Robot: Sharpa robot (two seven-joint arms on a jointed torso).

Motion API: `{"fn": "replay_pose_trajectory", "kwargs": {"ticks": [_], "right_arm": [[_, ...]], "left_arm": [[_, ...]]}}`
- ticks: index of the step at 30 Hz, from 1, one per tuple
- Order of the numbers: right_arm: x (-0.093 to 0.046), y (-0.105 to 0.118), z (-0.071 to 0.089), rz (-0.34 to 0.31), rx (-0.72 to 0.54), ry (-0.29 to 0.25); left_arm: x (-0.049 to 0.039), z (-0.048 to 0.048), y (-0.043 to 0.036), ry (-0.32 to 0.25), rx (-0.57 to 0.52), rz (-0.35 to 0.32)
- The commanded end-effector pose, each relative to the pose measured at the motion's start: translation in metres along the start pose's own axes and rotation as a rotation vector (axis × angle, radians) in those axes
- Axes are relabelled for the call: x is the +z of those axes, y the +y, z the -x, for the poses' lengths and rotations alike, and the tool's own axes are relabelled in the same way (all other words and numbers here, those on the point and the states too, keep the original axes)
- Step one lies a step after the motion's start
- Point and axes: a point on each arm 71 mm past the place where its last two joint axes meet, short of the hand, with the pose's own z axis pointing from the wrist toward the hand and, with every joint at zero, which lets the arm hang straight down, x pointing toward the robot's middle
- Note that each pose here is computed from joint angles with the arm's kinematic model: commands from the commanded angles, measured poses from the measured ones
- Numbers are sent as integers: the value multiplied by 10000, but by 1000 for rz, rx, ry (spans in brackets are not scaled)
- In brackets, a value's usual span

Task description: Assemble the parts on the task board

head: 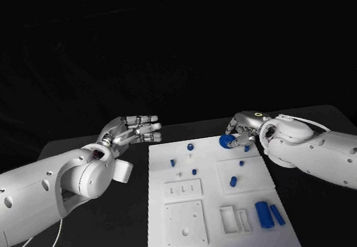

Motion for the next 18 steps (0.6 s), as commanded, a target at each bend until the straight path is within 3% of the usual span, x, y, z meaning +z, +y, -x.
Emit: {"fn": "replay_pose_trajectory", "kwargs": {"ticks": [1, 18], "right_arm": [[-4, -10, -68, 1, 5, 57], [18, 4, -91, -6, -19, 69]], "left_arm": [[8, -27, -13, 22, -2, -5], [15, -34, -10, 27, -1, -2]]}}
